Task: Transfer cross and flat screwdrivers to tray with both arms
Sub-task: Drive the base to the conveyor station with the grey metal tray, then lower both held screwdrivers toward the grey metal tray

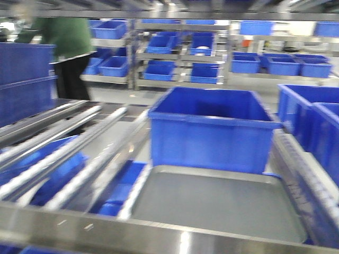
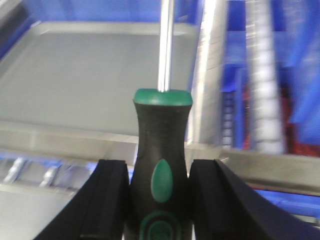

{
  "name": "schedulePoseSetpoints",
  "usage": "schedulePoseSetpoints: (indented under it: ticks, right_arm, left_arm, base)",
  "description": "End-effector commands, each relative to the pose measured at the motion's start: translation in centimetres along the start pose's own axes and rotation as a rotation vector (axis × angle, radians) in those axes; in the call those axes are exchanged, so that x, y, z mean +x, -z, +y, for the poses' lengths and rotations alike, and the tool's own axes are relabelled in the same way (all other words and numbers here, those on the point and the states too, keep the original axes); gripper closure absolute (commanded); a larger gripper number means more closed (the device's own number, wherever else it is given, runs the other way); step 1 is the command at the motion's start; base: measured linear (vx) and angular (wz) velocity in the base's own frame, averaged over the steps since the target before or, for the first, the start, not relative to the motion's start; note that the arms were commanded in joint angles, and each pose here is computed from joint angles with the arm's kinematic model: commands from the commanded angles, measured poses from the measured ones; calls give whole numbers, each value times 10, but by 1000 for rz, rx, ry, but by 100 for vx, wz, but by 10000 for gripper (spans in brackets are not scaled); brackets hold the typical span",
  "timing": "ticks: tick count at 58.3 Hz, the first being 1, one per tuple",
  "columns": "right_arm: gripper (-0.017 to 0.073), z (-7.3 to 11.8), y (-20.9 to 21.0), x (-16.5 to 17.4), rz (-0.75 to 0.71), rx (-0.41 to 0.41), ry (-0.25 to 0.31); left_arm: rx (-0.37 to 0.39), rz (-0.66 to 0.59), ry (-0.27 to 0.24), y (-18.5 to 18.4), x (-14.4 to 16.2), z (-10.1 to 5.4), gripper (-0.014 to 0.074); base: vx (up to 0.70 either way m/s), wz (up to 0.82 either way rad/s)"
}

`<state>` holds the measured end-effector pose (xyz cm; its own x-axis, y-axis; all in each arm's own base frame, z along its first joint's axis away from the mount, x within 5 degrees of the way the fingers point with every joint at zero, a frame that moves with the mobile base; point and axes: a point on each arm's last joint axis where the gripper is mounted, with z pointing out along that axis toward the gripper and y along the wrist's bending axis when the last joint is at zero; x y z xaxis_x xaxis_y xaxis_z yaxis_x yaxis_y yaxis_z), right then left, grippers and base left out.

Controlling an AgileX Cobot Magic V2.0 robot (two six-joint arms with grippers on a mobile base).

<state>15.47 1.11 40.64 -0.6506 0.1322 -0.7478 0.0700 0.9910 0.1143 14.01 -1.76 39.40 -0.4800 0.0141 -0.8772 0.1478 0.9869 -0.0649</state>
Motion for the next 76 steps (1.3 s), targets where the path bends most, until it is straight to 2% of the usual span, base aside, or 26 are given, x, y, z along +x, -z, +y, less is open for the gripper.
schedulePoseSetpoints:
  ticks: [1,22,76]
  right_arm:
    - [568,1,9,-12,-104,-16,4]
    - [568,1,9,-12,-104,-16,4]
    - [568,2,9,-13,-112,-18,4]
  left_arm:
    - [9,-120,12,8,-14,-2,592]
    - [8,-114,13,5,-15,-2,592]
    - [7,-93,12,-1,-15,-1,592]
  base:
    - [29,-52]
    - [25,-39]
    - [3,-2]
